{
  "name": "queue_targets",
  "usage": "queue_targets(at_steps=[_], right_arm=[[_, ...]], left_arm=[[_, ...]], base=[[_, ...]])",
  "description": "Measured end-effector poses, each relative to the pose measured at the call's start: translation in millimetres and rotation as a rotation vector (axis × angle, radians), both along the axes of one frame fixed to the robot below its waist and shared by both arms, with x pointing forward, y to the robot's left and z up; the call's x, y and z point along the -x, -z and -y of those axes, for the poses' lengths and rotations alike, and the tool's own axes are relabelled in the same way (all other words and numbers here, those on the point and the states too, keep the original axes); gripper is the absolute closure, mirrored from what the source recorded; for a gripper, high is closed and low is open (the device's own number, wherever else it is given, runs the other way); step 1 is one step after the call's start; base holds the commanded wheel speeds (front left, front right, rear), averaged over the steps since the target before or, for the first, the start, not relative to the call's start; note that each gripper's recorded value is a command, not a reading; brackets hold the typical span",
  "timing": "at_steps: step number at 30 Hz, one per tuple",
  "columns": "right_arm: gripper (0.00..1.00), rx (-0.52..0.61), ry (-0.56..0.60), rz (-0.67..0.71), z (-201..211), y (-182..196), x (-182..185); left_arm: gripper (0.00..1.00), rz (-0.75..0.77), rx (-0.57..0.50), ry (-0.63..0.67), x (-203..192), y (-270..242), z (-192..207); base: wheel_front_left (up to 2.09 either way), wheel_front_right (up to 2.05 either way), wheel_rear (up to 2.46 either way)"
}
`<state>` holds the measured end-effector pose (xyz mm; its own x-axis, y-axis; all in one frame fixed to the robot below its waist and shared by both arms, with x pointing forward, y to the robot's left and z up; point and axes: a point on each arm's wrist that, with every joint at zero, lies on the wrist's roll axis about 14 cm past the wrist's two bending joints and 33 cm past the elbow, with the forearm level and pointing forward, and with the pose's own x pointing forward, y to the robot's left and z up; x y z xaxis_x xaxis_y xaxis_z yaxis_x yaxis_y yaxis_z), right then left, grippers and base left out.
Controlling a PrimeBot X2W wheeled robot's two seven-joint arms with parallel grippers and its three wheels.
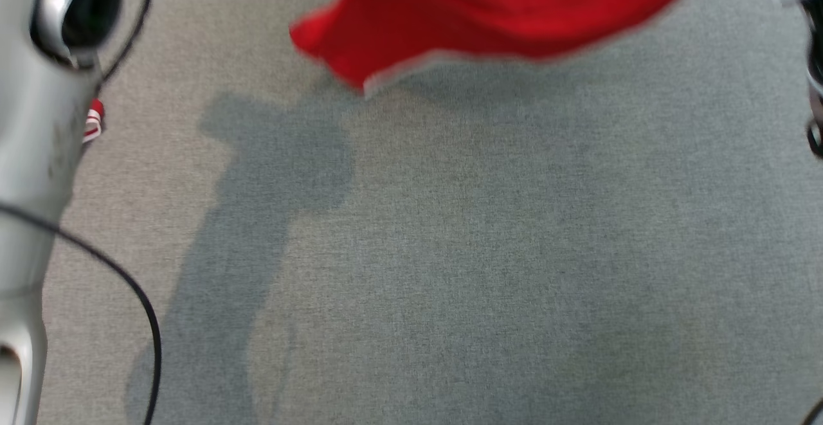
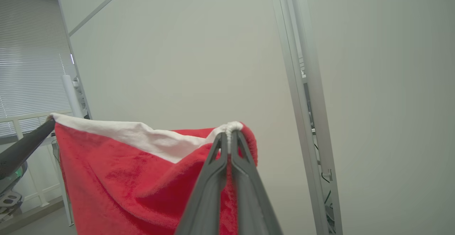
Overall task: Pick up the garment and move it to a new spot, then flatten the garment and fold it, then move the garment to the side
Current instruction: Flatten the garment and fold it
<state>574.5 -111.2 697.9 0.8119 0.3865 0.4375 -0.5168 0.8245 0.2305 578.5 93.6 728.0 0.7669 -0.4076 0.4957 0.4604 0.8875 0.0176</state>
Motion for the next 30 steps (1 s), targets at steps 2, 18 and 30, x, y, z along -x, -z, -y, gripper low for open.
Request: queue_targets(at_steps=[2, 18, 30], right_arm=[[1.00, -0.001, 0.010, -0.017, -6.4, 4.9, -19.1], [1.00, 0.025, 0.021, -0.259, -42.8, 90.3, -77.0], [1.00, -0.014, -0.126, -0.623, -36.8, 244.8, 37.1]], left_arm=[[1.00, -0.041, -0.001, -0.024, -22.6, 11.2, -4.1], [1.00, -0.369, 0.035, -0.098, -85.2, 120.4, -7.9], [1.00, -0.659, 0.052, -0.051, 39.5, 274.0, -15.1]], base=[[0.00, 0.00, 0.00], [0.00, 0.00, 0.00], [0.00, 0.00, 0.00]])
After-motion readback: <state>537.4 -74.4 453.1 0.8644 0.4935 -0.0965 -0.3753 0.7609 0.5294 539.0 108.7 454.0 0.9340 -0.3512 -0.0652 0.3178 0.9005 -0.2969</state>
